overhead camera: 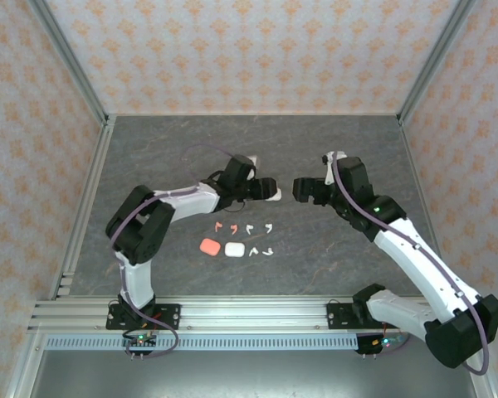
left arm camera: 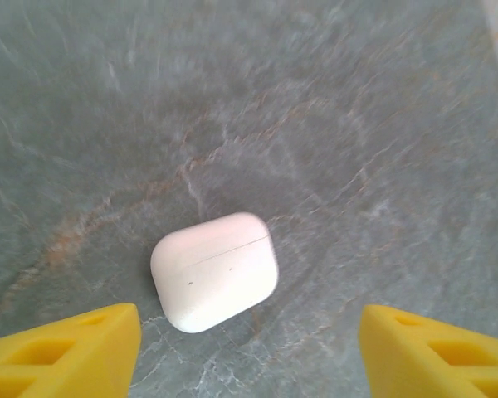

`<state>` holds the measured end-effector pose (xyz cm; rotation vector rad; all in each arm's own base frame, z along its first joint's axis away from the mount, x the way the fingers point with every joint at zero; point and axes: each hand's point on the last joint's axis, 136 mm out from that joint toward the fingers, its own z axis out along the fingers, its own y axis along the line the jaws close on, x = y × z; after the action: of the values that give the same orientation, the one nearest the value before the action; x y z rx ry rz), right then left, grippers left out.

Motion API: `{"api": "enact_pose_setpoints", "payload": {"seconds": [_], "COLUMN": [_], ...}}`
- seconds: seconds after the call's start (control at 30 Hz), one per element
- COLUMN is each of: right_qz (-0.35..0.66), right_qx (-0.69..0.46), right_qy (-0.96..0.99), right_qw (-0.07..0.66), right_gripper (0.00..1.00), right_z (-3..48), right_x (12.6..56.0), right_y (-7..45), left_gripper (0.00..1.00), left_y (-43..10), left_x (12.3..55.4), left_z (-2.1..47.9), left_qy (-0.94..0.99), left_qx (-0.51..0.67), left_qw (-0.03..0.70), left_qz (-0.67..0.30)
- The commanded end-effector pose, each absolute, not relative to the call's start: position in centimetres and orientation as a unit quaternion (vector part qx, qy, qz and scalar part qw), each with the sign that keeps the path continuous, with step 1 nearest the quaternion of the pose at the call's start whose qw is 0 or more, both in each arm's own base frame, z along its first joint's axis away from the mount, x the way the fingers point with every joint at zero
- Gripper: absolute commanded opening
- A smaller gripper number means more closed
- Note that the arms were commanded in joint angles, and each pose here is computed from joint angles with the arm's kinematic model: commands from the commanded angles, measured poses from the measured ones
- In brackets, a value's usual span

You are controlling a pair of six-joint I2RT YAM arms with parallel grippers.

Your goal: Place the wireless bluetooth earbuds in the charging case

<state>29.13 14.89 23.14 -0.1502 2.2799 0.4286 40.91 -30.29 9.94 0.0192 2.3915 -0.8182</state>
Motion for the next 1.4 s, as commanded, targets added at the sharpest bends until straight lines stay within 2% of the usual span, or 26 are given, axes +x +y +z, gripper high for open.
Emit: {"api": "enact_pose_setpoints", "payload": {"seconds": [0.0, 0.27, 0.47, 0.63, 0.93, 1.37], "right_qz": [0.194, 0.166, 0.119, 0.096, 0.064, 0.024], "right_qx": [-0.137, -0.286, -0.408, -0.472, -0.533, -0.550], "right_qy": [0.905, 0.911, 0.890, 0.867, 0.840, 0.832], "right_qw": [0.354, 0.244, 0.165, 0.126, 0.078, 0.059], "right_gripper": [0.97, 0.92, 0.89, 0.88, 0.86, 0.73], "right_z": [22.5, 16.1, 11.4, 8.5, 4.1, 1.7], "right_x": [27.3, 24.2, 22.7, 21.8, 20.0, 19.2], "right_y": [17.6, 24.9, 30.3, 33.4, 36.1, 34.5], "left_gripper": [0.72, 0.76, 0.79, 0.80, 0.82, 0.82], "left_y": [-27.0, -18.3, -11.7, -7.8, -5.9, -5.7], "left_x": [41.0, 40.5, 39.2, 38.1, 37.0, 36.9], "left_z": [13.1, 16.8, 16.8, 16.5, 17.0, 16.9], "left_qy": [0.898, 0.879, 0.868, 0.858, 0.856, 0.855], "left_qx": [-0.004, -0.065, -0.137, -0.184, -0.196, -0.200], "left_qw": [0.335, 0.376, 0.382, 0.385, 0.393, 0.393], "left_qz": [-0.286, -0.287, -0.285, -0.287, -0.274, -0.274]}}
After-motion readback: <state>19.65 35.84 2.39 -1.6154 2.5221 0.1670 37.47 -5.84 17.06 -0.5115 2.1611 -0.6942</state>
